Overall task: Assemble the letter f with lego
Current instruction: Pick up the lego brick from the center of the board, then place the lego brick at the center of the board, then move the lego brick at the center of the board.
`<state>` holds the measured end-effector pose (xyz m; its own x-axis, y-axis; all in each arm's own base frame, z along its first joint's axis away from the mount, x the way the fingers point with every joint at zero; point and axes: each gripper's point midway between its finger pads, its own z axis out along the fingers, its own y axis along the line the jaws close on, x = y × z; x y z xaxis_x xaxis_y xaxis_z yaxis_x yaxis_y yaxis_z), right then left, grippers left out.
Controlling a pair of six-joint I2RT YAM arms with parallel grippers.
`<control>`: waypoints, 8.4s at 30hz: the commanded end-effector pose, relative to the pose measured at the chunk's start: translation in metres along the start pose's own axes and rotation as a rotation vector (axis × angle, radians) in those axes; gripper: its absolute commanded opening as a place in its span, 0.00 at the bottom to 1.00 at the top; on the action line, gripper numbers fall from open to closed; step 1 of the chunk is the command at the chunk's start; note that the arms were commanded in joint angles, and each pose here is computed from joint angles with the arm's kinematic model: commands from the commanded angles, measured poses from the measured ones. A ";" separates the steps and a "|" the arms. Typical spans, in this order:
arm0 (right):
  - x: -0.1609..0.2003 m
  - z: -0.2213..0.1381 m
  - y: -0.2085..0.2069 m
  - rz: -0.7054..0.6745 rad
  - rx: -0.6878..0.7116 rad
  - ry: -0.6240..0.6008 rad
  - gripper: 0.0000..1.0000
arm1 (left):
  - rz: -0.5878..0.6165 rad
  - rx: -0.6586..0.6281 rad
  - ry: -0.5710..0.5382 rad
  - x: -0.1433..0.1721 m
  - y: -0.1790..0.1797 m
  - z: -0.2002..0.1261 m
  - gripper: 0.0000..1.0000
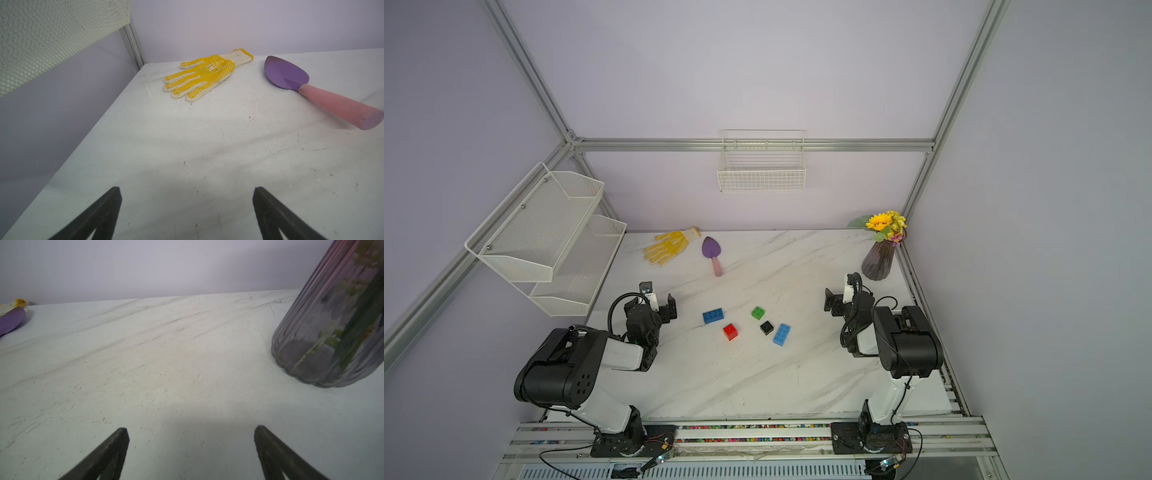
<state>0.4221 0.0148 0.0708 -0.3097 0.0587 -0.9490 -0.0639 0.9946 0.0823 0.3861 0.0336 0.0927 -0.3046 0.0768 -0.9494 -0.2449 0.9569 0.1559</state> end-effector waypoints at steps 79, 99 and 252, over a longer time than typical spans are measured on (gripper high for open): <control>0.068 -0.078 0.366 -0.379 -0.422 0.923 0.66 | 0.028 1.064 -0.063 -0.082 -0.086 -0.293 1.00; 0.058 -0.074 0.372 -0.406 -0.413 0.911 0.24 | 0.064 1.113 -0.018 -0.073 -0.101 -0.298 1.00; 0.010 -0.089 0.197 -0.122 -0.019 0.947 0.00 | 0.154 1.001 -0.099 -0.074 -0.087 -0.287 1.00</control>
<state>0.3312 0.2119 0.1087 -0.9353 -0.1290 -0.3296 -0.1444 0.9893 0.0224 0.1666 -0.1310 0.2241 -0.2155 0.1800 -0.9598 0.6606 0.7507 -0.0076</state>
